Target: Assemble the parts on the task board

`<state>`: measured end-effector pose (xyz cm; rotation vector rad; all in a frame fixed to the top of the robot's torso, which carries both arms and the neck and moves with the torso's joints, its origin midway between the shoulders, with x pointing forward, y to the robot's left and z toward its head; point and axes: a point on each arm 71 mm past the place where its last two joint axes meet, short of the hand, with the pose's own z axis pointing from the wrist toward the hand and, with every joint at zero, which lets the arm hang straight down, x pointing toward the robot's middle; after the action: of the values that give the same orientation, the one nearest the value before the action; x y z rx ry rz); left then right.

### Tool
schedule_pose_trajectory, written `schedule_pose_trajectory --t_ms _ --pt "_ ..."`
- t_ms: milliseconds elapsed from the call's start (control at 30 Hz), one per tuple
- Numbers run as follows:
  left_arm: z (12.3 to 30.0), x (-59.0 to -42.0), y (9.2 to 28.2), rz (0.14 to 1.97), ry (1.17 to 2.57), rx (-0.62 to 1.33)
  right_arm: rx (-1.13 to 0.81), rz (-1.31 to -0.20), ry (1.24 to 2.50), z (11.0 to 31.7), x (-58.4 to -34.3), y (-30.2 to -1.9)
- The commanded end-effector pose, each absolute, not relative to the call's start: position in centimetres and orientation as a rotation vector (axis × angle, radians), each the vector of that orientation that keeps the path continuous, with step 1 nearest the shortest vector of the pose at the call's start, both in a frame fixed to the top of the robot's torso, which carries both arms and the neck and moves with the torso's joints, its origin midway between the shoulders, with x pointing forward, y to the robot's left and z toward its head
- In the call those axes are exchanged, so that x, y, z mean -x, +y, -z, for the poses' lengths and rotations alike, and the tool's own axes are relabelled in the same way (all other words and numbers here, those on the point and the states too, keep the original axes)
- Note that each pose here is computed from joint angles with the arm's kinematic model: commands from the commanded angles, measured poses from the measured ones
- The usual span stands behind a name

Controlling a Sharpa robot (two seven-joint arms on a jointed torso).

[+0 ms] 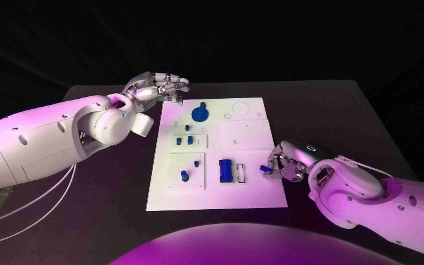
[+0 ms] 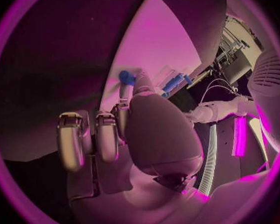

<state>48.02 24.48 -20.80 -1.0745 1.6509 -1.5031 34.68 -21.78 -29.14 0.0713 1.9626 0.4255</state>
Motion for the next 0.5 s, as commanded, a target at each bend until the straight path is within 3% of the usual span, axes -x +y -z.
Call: schedule_pose_trajectory --t_ms 33,500 --pt "20.7 -47.9 24.2 1.524 1.656 1.066 -0.040 -0.388 2.011 29.9 -34.2 -21.8" --pt "20.7 -47.9 24.2 1.524 1.658 1.066 -0.186 -0.521 1.967 27.6 -33.8 -20.1"
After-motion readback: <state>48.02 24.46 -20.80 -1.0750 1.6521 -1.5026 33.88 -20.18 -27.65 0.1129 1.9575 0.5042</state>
